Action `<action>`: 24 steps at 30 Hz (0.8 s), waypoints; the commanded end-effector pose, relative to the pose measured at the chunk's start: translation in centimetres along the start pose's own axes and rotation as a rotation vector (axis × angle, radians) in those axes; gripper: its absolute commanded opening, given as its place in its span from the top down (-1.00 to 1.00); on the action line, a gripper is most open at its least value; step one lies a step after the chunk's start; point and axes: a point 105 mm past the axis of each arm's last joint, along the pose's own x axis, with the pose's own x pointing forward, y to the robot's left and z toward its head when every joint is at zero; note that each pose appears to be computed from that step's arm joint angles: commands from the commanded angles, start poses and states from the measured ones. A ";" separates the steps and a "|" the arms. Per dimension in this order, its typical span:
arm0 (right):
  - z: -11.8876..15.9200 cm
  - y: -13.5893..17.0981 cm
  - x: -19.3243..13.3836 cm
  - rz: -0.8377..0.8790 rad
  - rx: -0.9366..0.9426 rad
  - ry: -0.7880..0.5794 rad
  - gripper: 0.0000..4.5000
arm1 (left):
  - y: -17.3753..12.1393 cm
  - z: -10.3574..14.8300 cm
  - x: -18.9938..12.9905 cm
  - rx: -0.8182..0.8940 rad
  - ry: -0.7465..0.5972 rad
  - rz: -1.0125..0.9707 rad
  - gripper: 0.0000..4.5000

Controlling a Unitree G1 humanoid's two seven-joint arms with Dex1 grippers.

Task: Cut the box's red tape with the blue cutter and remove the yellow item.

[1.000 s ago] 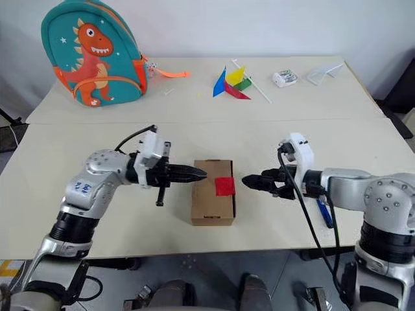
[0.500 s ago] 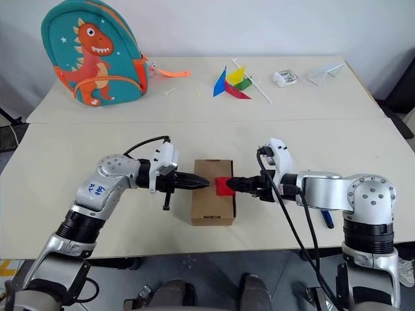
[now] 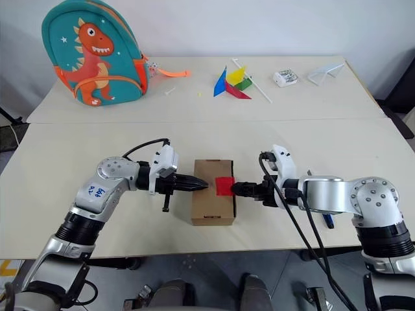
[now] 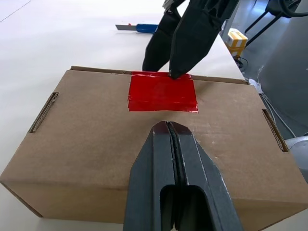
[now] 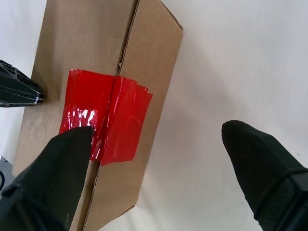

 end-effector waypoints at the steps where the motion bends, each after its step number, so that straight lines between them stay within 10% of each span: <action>1: 0.0 0.1 -0.4 -0.013 -0.038 -0.005 -0.98 | -0.3 -0.2 0.1 0.006 0.014 0.000 1.00; 24: 0.2 0.0 0.7 -0.086 -0.226 0.032 -0.98 | -0.3 0.1 1.1 0.022 0.021 -0.019 1.00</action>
